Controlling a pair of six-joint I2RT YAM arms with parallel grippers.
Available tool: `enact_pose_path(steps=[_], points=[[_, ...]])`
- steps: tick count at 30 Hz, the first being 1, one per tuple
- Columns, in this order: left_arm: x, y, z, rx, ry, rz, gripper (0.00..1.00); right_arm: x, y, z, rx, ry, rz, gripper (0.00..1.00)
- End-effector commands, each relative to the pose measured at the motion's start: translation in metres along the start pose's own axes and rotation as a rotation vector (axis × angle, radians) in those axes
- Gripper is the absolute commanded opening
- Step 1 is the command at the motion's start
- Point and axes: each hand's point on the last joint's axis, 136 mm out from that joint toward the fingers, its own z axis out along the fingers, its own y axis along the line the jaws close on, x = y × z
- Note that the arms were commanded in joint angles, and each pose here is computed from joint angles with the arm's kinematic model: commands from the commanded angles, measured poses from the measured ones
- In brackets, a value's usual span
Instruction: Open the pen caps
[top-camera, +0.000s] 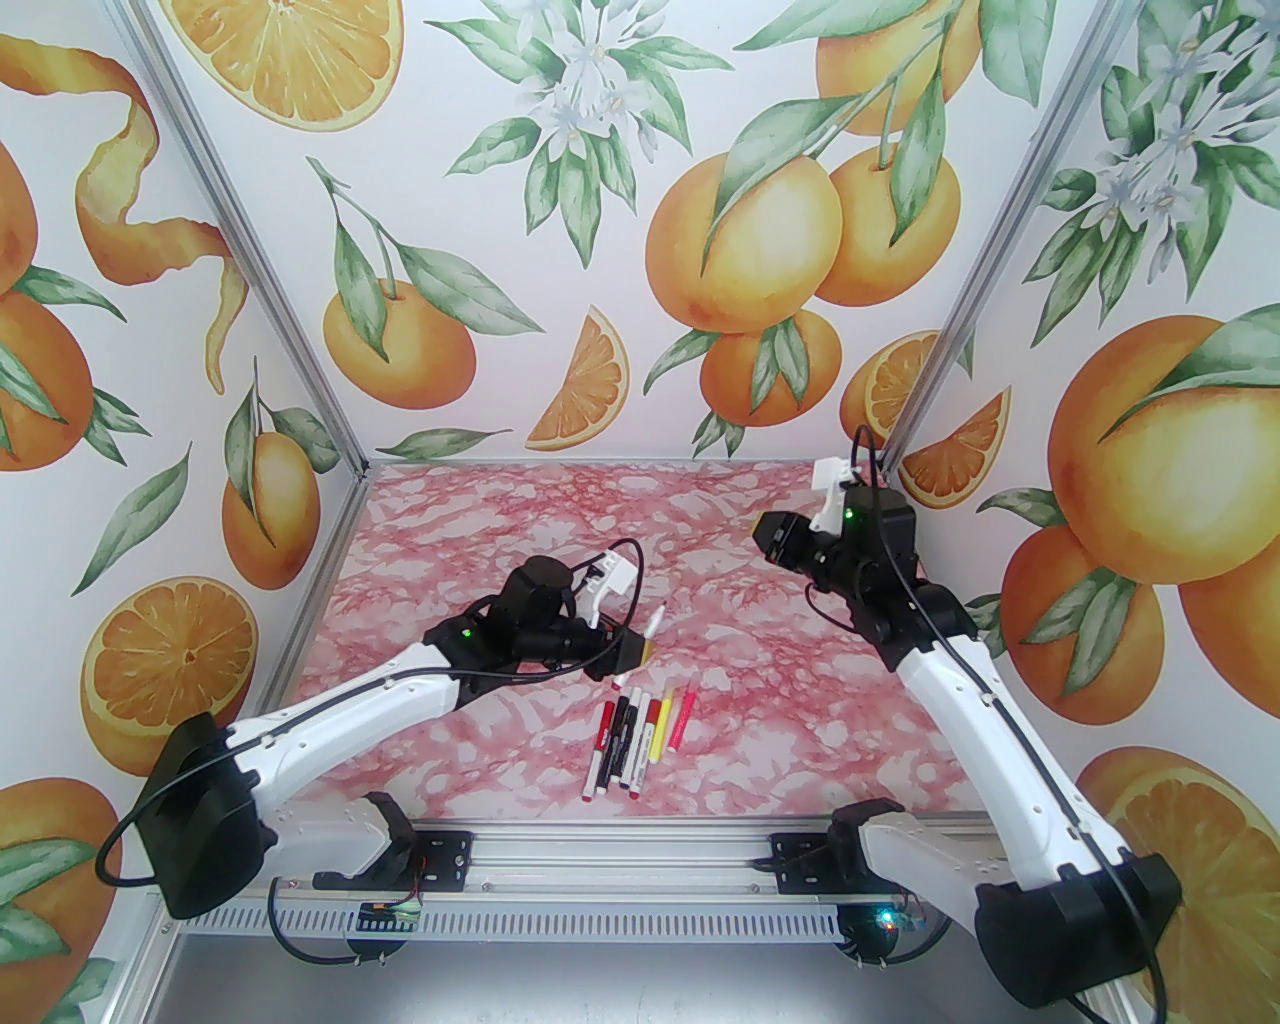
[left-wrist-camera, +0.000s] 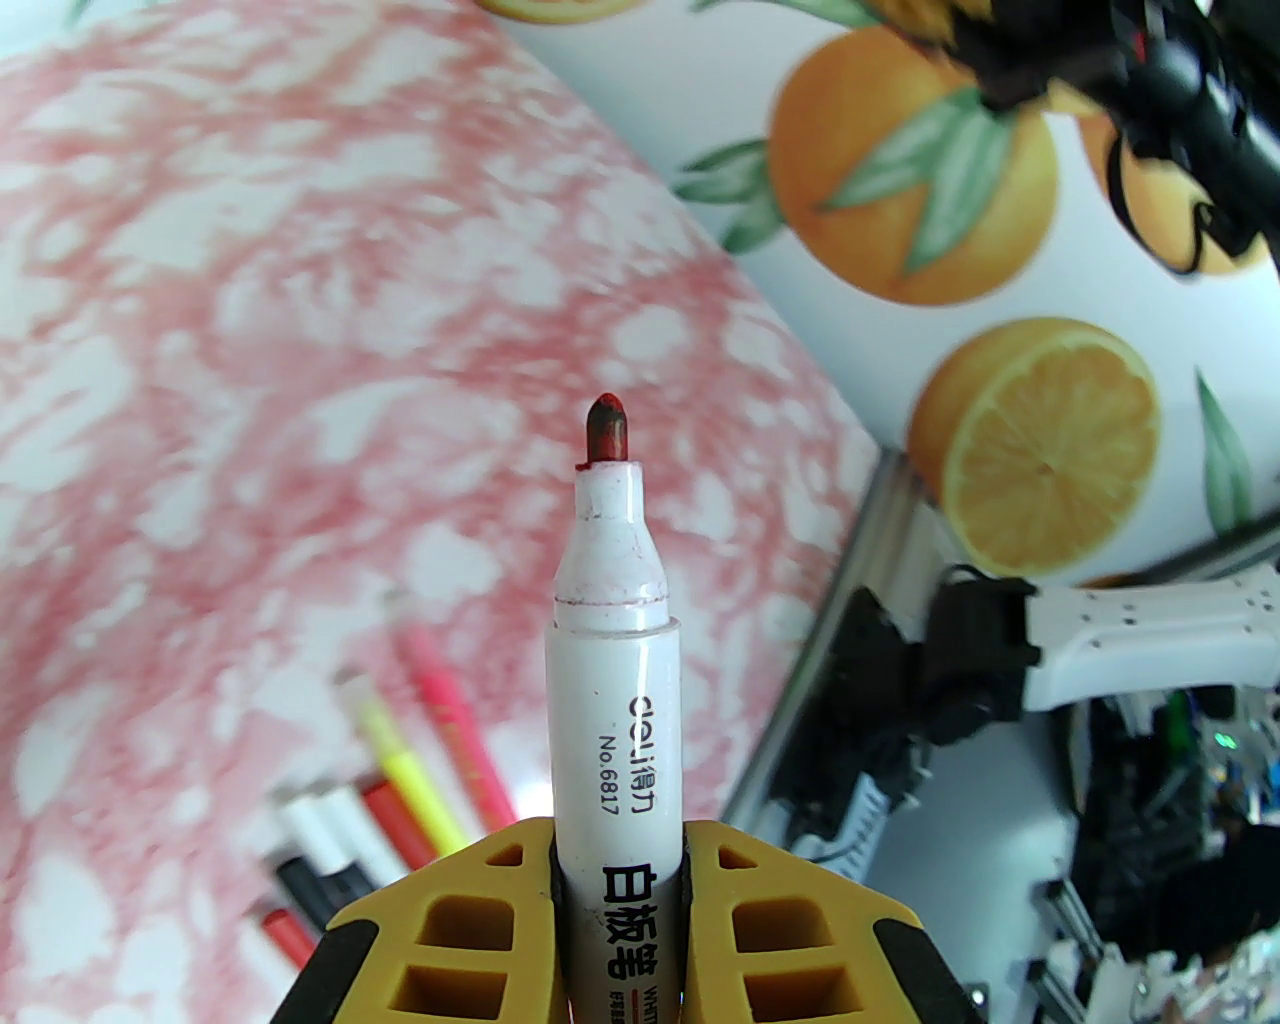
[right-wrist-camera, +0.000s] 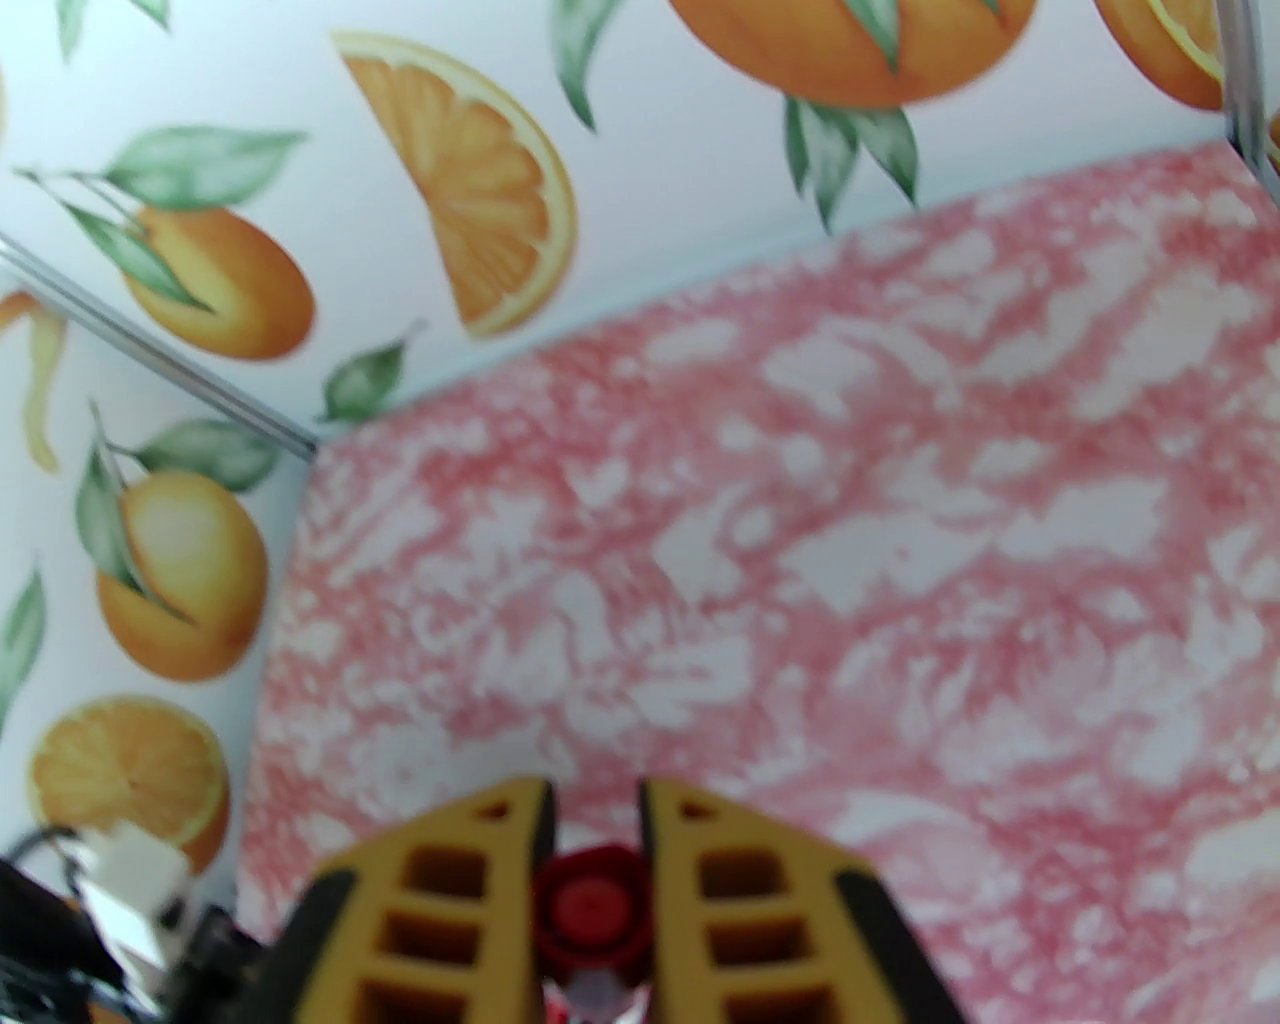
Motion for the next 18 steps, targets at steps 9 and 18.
enact_pose_path(steps=[9,18], points=[[0.018,0.078,-0.05,-0.279,-0.048,-0.116,0.0,0.147,-0.07,0.032,0.321,0.375,-0.145,0.02],[0.032,0.094,-0.059,-0.33,-0.053,-0.158,0.0,0.189,-0.102,0.055,0.4,0.465,-0.168,0.09]])
